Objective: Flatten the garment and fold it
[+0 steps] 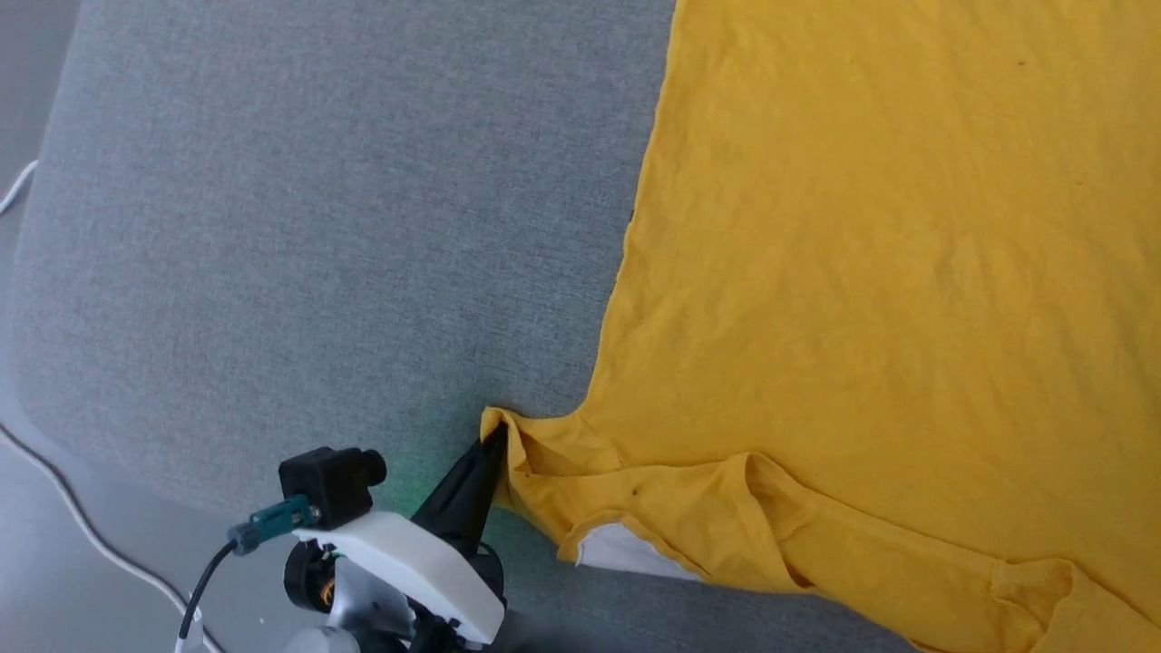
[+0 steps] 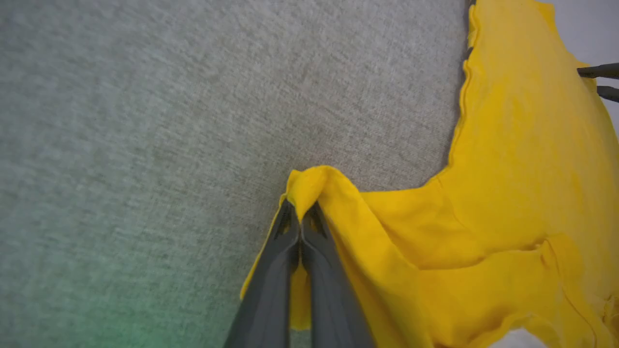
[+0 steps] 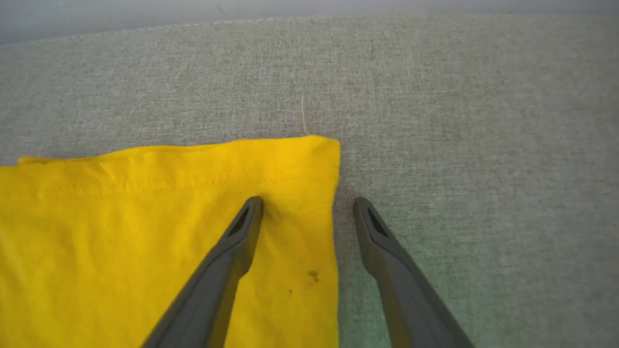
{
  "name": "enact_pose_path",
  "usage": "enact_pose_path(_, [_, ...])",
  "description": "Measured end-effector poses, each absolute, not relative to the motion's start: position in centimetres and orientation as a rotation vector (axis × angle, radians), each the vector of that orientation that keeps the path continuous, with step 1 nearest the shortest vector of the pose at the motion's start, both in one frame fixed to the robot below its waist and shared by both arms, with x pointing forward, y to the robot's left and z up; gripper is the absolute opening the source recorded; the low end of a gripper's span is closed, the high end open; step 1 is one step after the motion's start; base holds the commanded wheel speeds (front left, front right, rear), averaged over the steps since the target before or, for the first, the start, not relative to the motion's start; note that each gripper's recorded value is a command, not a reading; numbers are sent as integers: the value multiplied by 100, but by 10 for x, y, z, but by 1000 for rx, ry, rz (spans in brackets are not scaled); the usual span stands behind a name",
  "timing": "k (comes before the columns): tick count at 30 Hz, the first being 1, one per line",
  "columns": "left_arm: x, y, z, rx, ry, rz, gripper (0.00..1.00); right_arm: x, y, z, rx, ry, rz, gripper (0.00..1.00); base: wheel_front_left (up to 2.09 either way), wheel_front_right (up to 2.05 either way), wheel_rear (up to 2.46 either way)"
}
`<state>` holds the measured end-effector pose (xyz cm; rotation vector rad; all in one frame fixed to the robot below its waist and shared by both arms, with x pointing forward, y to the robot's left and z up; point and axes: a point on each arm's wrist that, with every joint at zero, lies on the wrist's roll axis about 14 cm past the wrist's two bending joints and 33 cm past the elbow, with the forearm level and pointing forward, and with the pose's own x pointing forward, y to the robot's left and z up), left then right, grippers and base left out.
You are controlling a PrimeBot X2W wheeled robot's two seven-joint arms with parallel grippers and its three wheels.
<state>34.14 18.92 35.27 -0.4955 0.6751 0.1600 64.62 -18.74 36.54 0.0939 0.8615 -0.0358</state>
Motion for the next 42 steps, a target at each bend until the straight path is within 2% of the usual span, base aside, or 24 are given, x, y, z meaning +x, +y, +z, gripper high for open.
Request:
enact_pose_path(1, [342, 189, 352, -497, 675, 162, 0, 647, -188, 365, 87, 868, -41, 47, 0, 0, 0])
enact_pose_path(4, [342, 189, 351, -498, 675, 165, 0, 649, -192, 367, 85, 860, -59, 0, 0, 0, 0])
enact_pose_path(10, [341, 189, 353, -505, 667, 163, 0, 646, -206, 382, 55, 747, -88, 0, 0, 0, 0])
enact_pose_path(16, [339, 189, 358, -507, 653, 154, 0, 640, -207, 419, 23, 425, -47, 0, 0, 0, 0])
enact_pose_path(19, [337, 189, 362, -504, 647, 145, 0, 620, -219, 432, -39, 294, -46, 0, 0, 0, 0])
enact_pose_path(26, [319, 198, 371, -484, 661, 162, 0, 546, -267, 449, -80, 173, -153, 0, 0, 0, 0])
enact_pose_path(32, [307, 193, 379, -477, 671, 135, 0, 475, -299, 438, -51, 248, -266, 0, 0, 0, 0])
enact_pose_path(42, [313, 172, 396, -462, 643, 37, 0, 355, -343, 382, 113, 649, -470, 0, 0, 0, 0])
